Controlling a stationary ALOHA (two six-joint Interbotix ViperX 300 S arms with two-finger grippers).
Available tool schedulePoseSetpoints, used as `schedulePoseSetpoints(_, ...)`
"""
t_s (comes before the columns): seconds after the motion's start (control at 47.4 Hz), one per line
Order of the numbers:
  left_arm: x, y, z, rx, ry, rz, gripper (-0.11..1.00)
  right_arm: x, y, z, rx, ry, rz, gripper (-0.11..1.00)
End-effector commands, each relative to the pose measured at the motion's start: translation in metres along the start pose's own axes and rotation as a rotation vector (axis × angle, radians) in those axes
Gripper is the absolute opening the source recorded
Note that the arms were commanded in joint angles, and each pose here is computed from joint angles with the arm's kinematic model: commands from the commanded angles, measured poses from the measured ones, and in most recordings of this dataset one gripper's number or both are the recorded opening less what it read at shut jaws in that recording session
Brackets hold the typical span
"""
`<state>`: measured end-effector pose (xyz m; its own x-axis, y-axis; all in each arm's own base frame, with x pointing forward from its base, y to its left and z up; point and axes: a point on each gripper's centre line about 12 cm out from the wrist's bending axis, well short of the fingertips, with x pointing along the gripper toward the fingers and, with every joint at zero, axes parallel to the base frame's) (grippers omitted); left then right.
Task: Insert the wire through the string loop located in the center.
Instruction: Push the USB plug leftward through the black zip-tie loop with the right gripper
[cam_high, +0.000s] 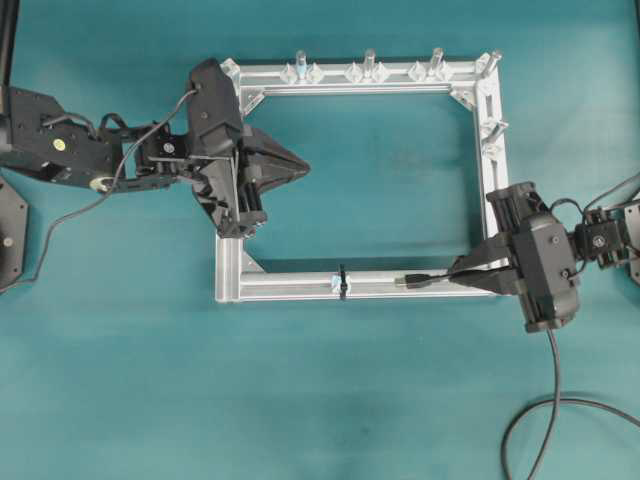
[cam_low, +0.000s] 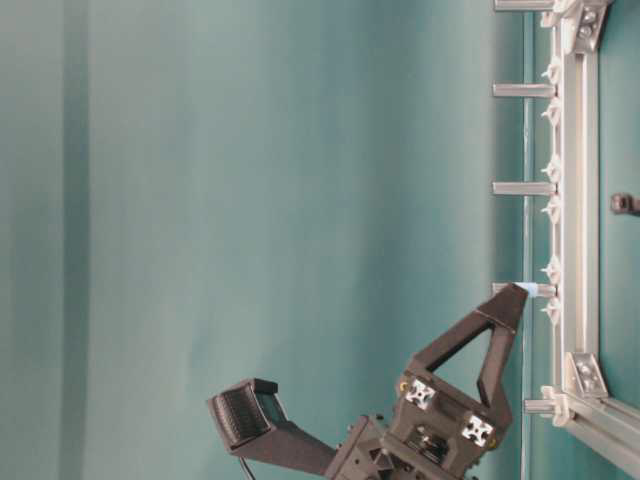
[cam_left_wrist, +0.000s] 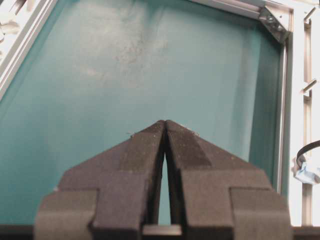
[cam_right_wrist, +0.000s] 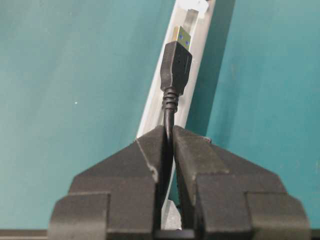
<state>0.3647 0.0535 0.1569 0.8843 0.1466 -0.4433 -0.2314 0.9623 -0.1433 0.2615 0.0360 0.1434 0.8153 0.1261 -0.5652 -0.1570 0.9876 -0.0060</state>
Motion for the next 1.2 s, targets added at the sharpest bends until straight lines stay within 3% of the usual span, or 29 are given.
schedulePoseSetpoints(0.0, -0.0037, -0.0037, 0.0145, 0.0, -0.045, -0.011, 0.0, -0.0022, -0.0009, 0.0062, 0.004, -0.026, -0.003, 0.07)
schedulePoseSetpoints(0.929, -0.0034, -0.0052, 0.0138, 0.001, -0.043, -0.015, 0.0, -0.002, -0.0025, 0.0059, 0.008, -0.025, -0.008, 0.07)
schedulePoseSetpoints(1.182, -0.0034, -0.0052, 0.0138, 0.001, -0.043, -0.015, 0.0, 0.0015, -0.0074, 0.0109, 0.036, -0.025, -0.024, 0.07)
